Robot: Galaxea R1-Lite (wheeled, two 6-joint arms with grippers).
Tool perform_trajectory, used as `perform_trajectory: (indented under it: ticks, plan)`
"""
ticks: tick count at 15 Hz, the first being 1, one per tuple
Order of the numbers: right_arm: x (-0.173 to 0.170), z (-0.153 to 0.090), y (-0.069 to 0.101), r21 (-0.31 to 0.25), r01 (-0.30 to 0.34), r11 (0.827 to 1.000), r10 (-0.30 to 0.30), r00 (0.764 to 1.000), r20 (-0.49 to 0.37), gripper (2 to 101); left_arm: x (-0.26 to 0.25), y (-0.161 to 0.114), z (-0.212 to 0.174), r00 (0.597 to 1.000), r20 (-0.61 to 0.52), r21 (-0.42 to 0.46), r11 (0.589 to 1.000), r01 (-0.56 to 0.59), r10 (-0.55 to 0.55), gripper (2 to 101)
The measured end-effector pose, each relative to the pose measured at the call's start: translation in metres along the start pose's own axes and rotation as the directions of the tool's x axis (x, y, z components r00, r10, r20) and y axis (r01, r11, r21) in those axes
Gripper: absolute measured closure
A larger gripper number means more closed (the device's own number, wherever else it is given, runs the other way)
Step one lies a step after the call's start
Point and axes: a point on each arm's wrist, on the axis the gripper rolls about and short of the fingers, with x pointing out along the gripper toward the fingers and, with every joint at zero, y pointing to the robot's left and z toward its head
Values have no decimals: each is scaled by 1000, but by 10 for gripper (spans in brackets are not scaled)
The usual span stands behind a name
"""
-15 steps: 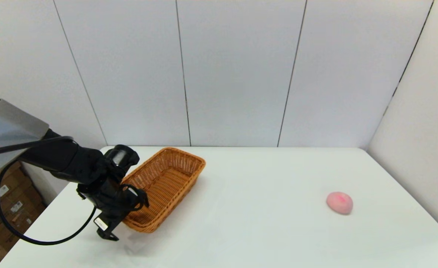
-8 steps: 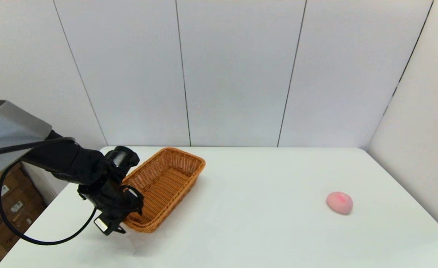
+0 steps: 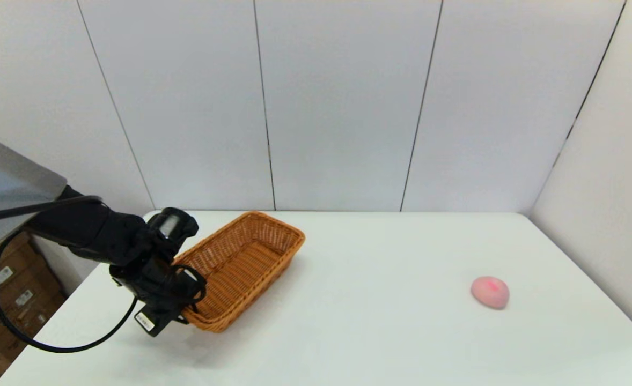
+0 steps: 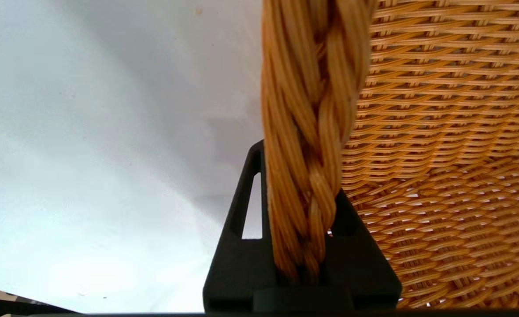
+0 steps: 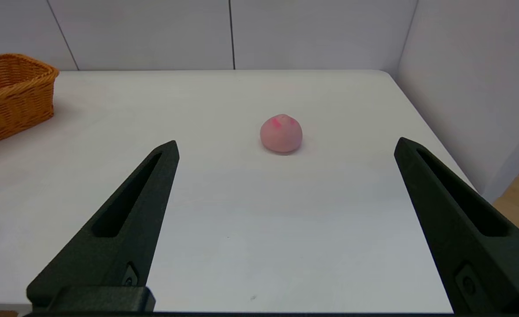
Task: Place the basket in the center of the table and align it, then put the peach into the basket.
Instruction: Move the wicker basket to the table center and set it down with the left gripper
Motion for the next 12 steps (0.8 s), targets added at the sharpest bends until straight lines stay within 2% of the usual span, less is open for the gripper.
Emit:
perform_trajectory:
  ticks: [4, 6, 9, 12]
  plan:
    - [0, 0, 0, 0, 0, 1000, 0, 1000, 0, 52, -38, -1, -3, 989, 32, 58, 988, 141, -143, 891]
    - [0, 0, 0, 1, 3, 1000, -3, 1000, 0, 52, -70, 0, -7, 967, 31, 102, 963, 250, -254, 892]
    - [0, 0, 0, 1, 3, 1000, -3, 1000, 0, 52, -114, 6, -23, 915, -33, 221, 889, 400, -403, 892]
    - [0, 0, 0, 0, 3, 1000, -3, 1000, 0, 52, -130, 1, -54, 888, -102, 349, 820, 454, -449, 892]
